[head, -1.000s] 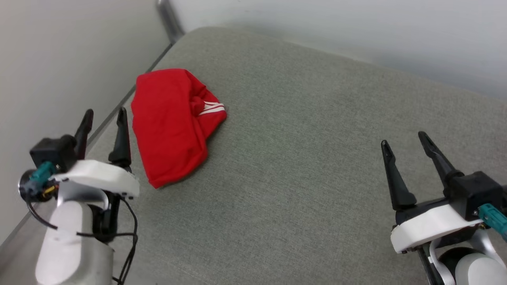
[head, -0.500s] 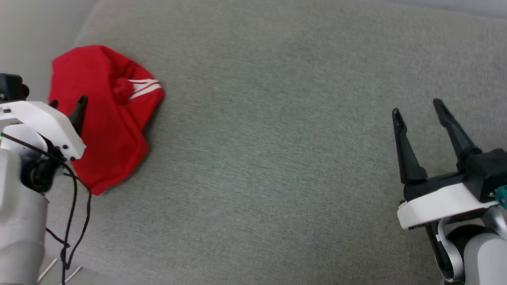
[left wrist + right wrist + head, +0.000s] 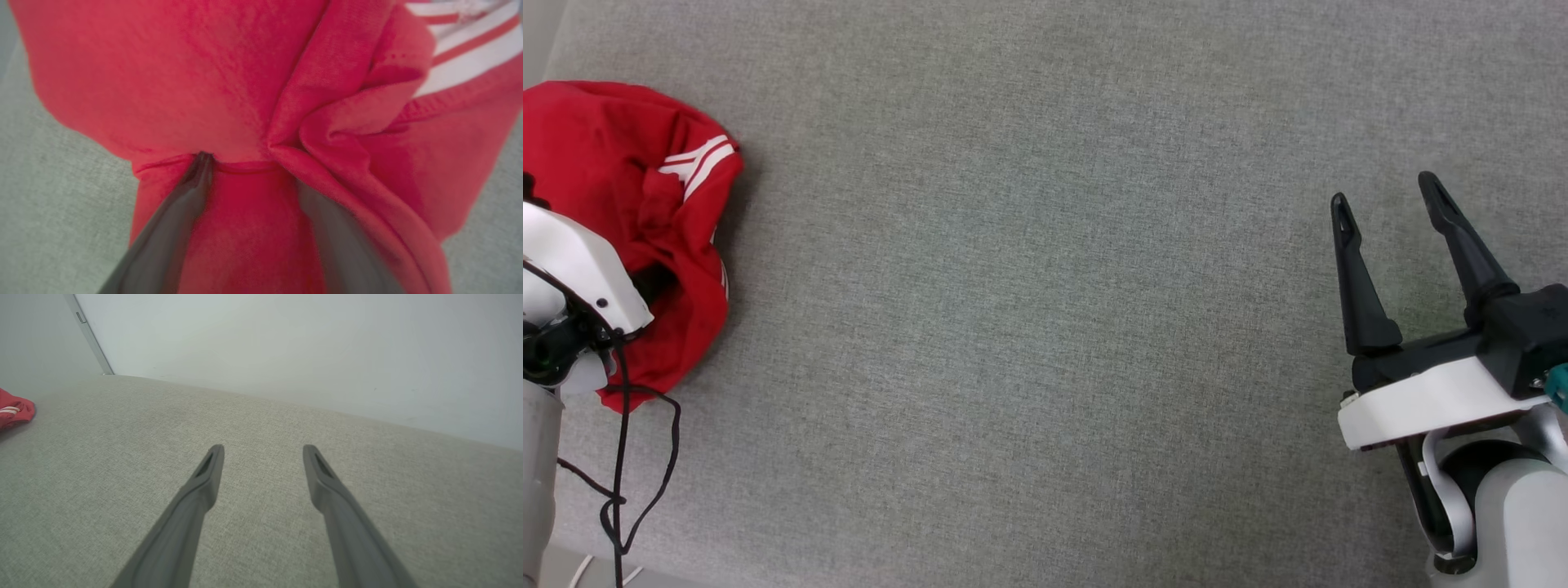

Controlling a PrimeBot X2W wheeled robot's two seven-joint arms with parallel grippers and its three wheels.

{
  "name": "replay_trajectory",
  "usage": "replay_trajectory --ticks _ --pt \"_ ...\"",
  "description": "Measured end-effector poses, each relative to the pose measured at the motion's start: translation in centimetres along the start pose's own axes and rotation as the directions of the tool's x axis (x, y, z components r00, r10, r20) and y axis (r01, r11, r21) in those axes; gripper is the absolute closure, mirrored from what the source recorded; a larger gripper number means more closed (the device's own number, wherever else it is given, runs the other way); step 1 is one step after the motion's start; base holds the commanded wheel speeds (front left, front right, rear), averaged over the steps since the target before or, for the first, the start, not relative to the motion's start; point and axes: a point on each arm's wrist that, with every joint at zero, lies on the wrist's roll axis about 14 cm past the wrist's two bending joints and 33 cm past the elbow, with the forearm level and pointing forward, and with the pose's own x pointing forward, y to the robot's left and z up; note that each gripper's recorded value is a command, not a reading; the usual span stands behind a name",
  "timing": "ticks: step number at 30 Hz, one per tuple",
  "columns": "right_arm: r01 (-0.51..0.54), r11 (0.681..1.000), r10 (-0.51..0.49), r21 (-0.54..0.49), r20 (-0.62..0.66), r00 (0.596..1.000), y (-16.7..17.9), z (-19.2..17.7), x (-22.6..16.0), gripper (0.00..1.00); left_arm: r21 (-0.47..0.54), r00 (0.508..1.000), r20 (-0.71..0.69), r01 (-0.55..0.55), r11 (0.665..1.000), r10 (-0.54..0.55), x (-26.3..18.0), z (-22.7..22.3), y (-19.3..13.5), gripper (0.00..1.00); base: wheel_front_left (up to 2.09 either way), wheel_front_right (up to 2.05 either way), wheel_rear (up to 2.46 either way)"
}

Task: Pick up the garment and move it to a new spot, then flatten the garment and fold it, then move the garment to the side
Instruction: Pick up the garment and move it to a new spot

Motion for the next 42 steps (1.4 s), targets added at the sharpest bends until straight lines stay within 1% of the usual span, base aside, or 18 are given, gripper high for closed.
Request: replay_trajectory --ticks 2,8,11,13,16,17,18,19,21,26,28,29,30,33,36,38,42 --pt "0.001 1.0 -0.001 -0.003 0.003 1.0 0.0 0.2 0.0 0.0 -0.015 1.0 0.004 0.002 1.0 -0.002 0.0 0.0 0.0 1.0 0.0 0.0 0.0" --pt "0.004 1.0 -0.004 -0.015 0.026 1.0 0.0 1.3 -0.3 0.0 -0.019 0.99 0.139 -0.004 1.0 0.007 -0.7 1.2 0.3 1.0 0.0 0.0 0.0" --pt "0.001 1.0 -0.001 -0.011 0.045 0.999 0.3 2.2 -0.7 0.0 -0.018 0.966 0.257 0.003 1.0 0.002 -1.9 2.6 0.3 1.0 0.0 0.0 0.0" --pt "-0.002 1.0 0.002 -0.007 0.06 0.998 0.5 2.9 -1.1 0.0 -0.01 0.936 0.352 -0.008 1.0 0.011 -3.1 3.8 0.7 1.0 0.0 0.0 0.0" --pt "-0.004 1.0 0.004 -0.003 0.084 0.996 0.8 4.1 -1.9 0.0 -0.008 0.863 0.505 -0.008 1.0 0.011 -5.4 5.9 1.0 1.0 0.0 0.0 0.0" --pt "-0.002 1.0 0.002 -0.003 0.101 0.995 1.1 5.2 -2.9 0.0 0.0 0.767 0.641 -0.005 1.0 0.004 -8.0 7.8 0.9 1.0 0.0 0.0 0.0" --pt "0.001 1.0 0.0 -0.005 0.108 0.994 1.1 5.6 -3.3 0.0 -0.003 0.732 0.681 -0.004 1.0 0.005 -8.9 8.3 0.9 1.0 0.0 0.0 0.0" --pt "0.008 1.0 -0.006 -0.01 0.126 0.992 1.2 6.7 -4.4 0.0 0.01 0.621 0.784 -0.001 1.0 -0.007 -11.8 9.9 0.7 1.0 0.0 0.0 0.0" --pt "0.012 1.0 -0.009 -0.016 0.14 0.99 1.3 7.4 -5.1 0.0 0.022 0.561 0.827 0.013 1.0 -0.026 -13.5 10.6 0.2 1.0 0.0 0.0 0.0" --pt "0.026 0.999 -0.022 -0.02 0.18 0.983 1.2 9.2 -6.8 0.0 0.058 0.429 0.901 0.039 0.998 -0.069 -17.6 12.6 -1.4 1.0 0.0 0.0 0.0" --pt "0.037 0.999 -0.032 -0.021 0.194 0.98 1.0 9.8 -7.5 0.0 0.079 0.353 0.931 0.05 0.996 -0.091 -19.7 13.7 -2.7 1.0 0.0 0.0 0.0" --pt "0.045 0.999 -0.041 -0.02 0.199 0.979 0.8 9.9 -7.9 0.0 0.09 0.323 0.941 0.059 0.994 -0.104 -20.5 14.0 -3.3 1.0 0.0 0.0 0.0" --pt "0.056 0.998 -0.051 -0.02 0.202 0.978 0.5 10.1 -8.2 0.0 0.107 0.301 0.945 0.072 0.992 -0.124 -20.9 14.0 -4.2 1.0 0.0 0.0 0.0" --pt "0.084 0.996 -0.079 -0.016 0.21 0.975 -0.2 10.4 -9.4 0.0 0.169 0.276 0.941 0.114 0.979 -0.194 -21.0 13.0 -7.4 1.0 0.0 0.0 0.0" --pt "0.12 0.993 -0.114 -0.014 0.211 0.971 -1.1 10.5 -10.7 0.0 0.243 0.23 0.935 0.139 0.96 -0.27 -21.9 12.5 -10.6 1.0 0.0 0.0 0.0" --pt "0.147 0.989 -0.141 -0.011 0.215 0.966 -1.8 10.6 -11.7 0.0 0.301 0.212 0.919 0.172 0.938 -0.333 -22.0 11.5 -13.4 1.0 0.0 0.0 0.0" --pt "0.206 0.978 -0.2 -0.004 0.223 0.954 -3.3 10.8 -13.7 0.0 0.413 0.167 0.875 0.234 0.88 -0.455 -22.6 9.5 -18.9 1.0 0.0 0.0 0.0"
